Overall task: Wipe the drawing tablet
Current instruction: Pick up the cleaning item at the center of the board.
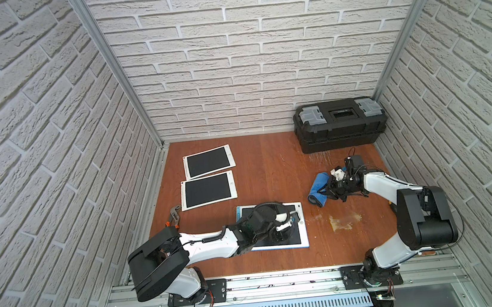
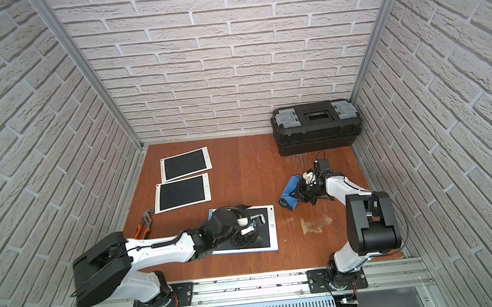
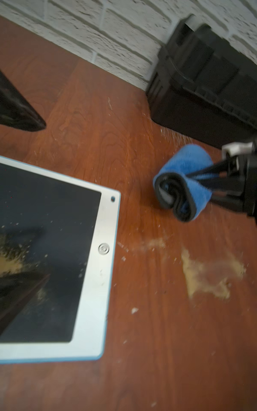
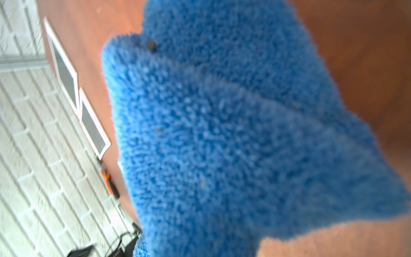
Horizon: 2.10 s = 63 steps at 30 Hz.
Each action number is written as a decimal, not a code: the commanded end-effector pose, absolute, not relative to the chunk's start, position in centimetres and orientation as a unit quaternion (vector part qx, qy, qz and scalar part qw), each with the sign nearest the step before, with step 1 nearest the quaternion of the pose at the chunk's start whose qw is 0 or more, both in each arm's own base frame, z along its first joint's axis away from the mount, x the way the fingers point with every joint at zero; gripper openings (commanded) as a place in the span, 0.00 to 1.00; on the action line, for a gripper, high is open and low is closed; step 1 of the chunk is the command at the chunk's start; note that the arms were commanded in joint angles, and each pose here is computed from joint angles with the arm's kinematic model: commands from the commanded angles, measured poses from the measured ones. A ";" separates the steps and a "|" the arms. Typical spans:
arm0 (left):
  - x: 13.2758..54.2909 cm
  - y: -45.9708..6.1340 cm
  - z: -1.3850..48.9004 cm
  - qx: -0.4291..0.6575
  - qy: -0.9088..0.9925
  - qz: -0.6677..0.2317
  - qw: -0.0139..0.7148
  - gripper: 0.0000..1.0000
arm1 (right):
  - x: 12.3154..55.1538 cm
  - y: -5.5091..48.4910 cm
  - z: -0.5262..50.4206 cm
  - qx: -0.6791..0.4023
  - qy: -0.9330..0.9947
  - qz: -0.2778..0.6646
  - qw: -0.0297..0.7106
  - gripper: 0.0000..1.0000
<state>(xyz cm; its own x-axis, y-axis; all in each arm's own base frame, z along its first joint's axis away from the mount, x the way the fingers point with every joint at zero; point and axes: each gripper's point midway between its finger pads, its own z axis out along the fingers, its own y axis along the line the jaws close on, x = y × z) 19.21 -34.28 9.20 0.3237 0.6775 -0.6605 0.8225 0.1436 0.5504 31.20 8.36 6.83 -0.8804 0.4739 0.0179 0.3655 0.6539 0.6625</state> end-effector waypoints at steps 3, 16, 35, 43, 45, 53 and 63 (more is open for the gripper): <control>18.4 -37.0 14.2 0.710 0.371 -0.023 0.598 0.98 | 29.0 12.5 10.7 0.108 0.910 0.387 0.103 0.03; 16.0 -38.4 15.4 0.727 0.291 -0.004 0.622 0.92 | 25.3 18.8 12.0 -0.010 0.910 0.411 0.064 0.03; 16.9 -38.0 14.6 0.737 0.300 0.029 0.606 0.70 | 24.2 22.9 11.6 -0.025 0.894 0.447 0.017 0.03; 16.8 -37.9 13.9 0.750 0.300 0.028 0.589 0.31 | 24.2 24.0 12.2 -0.020 0.875 0.484 -0.002 0.04; 16.7 -37.8 13.4 0.765 0.305 0.027 0.567 0.15 | 24.2 24.2 12.2 -0.021 0.873 0.487 -0.004 0.04; 18.1 -37.6 14.7 0.752 0.361 0.034 0.551 0.00 | 24.6 23.5 12.4 -0.025 0.887 0.460 0.014 0.09; 22.2 -36.1 25.4 0.596 0.567 -0.098 0.560 0.00 | 27.9 15.0 20.9 0.007 0.923 0.302 0.238 0.52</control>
<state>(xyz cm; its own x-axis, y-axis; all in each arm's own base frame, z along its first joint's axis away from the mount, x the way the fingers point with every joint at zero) 21.26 -37.41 22.94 0.4964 0.5992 -0.6281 0.7085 0.1385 0.6920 27.92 18.45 19.38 -0.9290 0.1125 -0.3526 -0.1624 0.7322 0.6614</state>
